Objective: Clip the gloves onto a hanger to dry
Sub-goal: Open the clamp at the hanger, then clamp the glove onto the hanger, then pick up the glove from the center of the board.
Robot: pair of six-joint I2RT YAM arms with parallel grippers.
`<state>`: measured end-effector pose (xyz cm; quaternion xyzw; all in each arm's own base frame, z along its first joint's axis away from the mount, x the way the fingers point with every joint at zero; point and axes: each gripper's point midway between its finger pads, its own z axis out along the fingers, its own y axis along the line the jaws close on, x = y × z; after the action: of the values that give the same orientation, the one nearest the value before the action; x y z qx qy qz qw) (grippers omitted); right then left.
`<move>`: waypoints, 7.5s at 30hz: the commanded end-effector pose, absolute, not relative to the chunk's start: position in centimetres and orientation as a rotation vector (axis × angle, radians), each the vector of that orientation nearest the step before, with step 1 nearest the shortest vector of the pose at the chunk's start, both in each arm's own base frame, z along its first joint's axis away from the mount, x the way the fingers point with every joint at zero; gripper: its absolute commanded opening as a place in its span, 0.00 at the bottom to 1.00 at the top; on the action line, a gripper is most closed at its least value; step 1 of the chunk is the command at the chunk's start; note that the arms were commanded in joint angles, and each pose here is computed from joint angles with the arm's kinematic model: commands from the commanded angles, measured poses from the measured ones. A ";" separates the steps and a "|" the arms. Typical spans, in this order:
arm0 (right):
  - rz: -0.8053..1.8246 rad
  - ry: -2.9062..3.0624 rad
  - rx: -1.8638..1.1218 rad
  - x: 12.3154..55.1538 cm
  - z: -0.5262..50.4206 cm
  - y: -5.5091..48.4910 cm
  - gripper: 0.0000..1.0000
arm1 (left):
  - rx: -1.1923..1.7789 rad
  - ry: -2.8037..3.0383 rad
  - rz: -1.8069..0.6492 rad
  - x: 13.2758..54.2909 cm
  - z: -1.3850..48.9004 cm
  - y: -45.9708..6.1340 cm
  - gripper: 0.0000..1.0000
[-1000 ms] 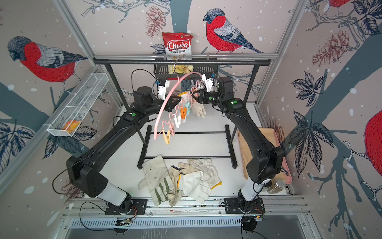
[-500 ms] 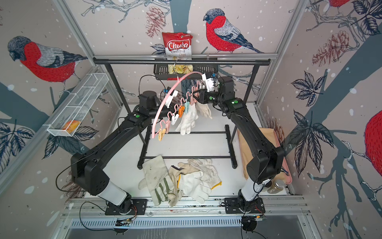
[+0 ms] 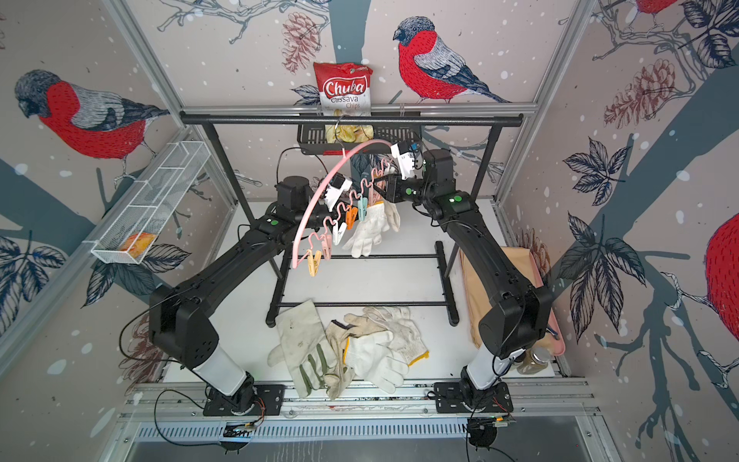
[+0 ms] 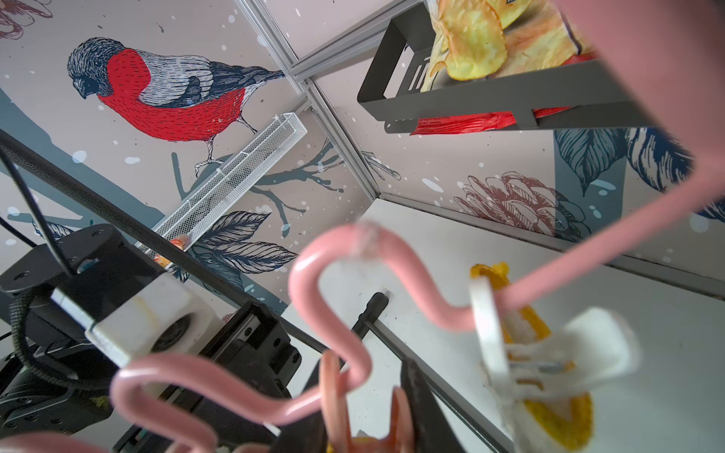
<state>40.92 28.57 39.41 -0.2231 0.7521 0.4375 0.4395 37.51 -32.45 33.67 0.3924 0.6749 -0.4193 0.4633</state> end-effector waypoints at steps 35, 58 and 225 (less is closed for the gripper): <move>1.122 1.788 -0.632 40.1 40.9 28.7 0.14 | 1.114 1.264 -1.028 40.0 37.1 -33.6 0.00; 1.088 1.791 -0.604 40.7 40.5 28.2 0.16 | 1.013 1.327 -1.097 39.6 35.0 -35.0 0.00; 0.755 2.503 -1.308 18.3 7.7 42.9 0.60 | -0.439 1.754 -0.670 25.5 30.2 -5.5 0.43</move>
<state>18.23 42.78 8.38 -0.4176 0.8578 0.2761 0.1166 25.05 -5.89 30.00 -0.1775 0.7492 -0.2928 0.5670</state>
